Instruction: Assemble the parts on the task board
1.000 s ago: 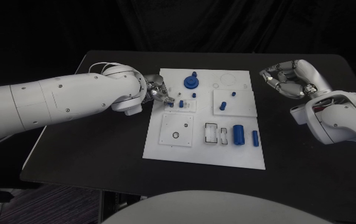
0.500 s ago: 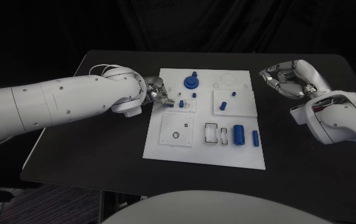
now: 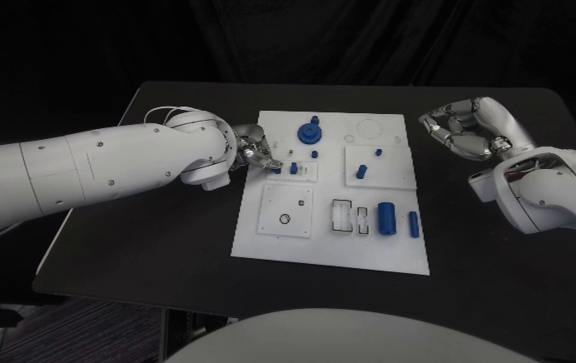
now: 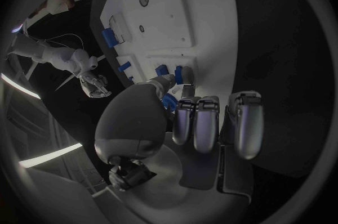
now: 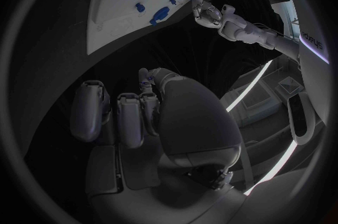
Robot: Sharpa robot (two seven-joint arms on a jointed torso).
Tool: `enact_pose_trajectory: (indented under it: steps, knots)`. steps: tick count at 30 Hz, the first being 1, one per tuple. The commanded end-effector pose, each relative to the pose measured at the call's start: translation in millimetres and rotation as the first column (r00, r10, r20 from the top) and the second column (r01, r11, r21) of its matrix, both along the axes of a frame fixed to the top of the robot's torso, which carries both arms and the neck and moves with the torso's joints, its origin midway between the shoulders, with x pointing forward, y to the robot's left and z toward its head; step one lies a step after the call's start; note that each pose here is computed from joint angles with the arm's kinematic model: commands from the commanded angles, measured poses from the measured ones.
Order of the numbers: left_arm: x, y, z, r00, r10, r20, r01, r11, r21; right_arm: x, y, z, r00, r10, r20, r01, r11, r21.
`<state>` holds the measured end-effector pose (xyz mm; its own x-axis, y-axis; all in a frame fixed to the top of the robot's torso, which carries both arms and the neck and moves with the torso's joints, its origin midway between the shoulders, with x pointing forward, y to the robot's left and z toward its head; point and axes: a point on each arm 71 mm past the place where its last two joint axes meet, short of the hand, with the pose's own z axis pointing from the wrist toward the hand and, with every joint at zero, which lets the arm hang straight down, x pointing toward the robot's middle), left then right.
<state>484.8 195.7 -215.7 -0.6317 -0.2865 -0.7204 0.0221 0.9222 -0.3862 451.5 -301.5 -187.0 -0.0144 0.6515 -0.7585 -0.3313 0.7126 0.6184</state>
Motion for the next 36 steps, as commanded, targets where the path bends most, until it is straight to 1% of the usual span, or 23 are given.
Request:
enact_pose_trajectory:
  steps: [1,24,36]
  knots:
    - [0.0,-0.8,-1.2,1.000,-0.009,0.012,0.009,1.000,-0.012,-0.1,-1.0,-2.2,1.000,-0.010,-0.019,0.010,1.000,-0.004]
    - [1.7,-1.4,-2.2,1.000,-0.008,0.013,0.008,1.000,-0.012,0.0,-0.8,-3.0,1.000,-0.010,-0.028,0.010,1.000,-0.005]
    - [0.4,-2.9,-6.0,1.000,-0.014,0.000,0.014,1.000,-0.008,0.0,-1.3,-3.1,0.999,-0.012,-0.031,0.011,1.000,-0.005]
